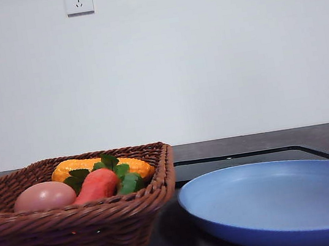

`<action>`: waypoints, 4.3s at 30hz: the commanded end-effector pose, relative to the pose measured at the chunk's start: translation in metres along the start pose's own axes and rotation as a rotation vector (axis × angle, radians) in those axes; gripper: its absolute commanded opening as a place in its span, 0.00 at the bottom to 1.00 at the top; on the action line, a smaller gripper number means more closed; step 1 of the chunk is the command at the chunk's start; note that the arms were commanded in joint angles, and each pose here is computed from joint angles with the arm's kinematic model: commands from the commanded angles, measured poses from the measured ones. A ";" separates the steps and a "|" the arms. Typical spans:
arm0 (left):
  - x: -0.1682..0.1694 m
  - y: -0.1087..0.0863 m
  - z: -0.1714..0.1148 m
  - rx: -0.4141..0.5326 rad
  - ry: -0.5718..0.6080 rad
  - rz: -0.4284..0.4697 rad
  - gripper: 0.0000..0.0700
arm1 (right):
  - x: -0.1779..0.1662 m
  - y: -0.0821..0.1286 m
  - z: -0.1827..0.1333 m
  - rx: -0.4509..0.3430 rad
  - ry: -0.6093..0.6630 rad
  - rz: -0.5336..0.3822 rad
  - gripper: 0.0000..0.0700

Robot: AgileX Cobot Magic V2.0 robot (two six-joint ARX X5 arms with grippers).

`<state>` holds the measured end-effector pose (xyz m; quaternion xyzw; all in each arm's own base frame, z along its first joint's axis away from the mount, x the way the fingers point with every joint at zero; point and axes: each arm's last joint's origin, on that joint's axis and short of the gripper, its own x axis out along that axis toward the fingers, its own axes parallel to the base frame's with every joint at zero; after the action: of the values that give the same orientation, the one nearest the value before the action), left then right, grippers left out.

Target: Transfer egg from basket to plate and serve

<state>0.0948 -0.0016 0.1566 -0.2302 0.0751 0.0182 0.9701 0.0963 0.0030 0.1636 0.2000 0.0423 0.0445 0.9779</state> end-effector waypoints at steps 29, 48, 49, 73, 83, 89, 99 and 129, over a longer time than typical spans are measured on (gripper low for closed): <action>0.043 -0.080 0.105 0.180 0.580 -0.445 0.00 | 0.031 0.047 0.098 -0.050 0.617 0.114 0.00; 0.059 -0.096 0.090 0.206 0.722 -0.516 0.42 | 0.061 0.020 0.026 0.132 1.008 0.036 0.29; 0.059 -0.096 0.090 0.206 0.722 -0.516 0.42 | 0.062 0.019 0.021 0.142 1.016 0.035 0.29; 0.059 -0.096 0.090 0.203 0.726 -0.514 0.42 | 0.097 0.013 -0.026 0.250 1.099 0.058 0.00; 0.053 -0.114 0.095 0.374 0.734 -0.602 0.57 | 0.089 0.022 -0.006 0.260 0.998 0.092 0.00; 0.048 -0.139 0.104 0.718 0.850 -0.541 0.57 | 0.076 0.028 0.016 0.247 0.895 0.128 0.00; 0.071 -0.183 0.080 1.120 0.930 -0.522 0.58 | 0.053 0.028 0.049 0.243 0.732 0.121 0.00; 0.139 -0.180 -0.025 1.239 1.291 -0.477 0.67 | 0.032 0.033 0.066 0.223 0.646 0.167 0.00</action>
<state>0.2387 -0.1689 0.1959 0.3482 0.5472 -0.3534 0.6741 0.1314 0.0116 0.2279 0.2831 0.3507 0.1746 0.8754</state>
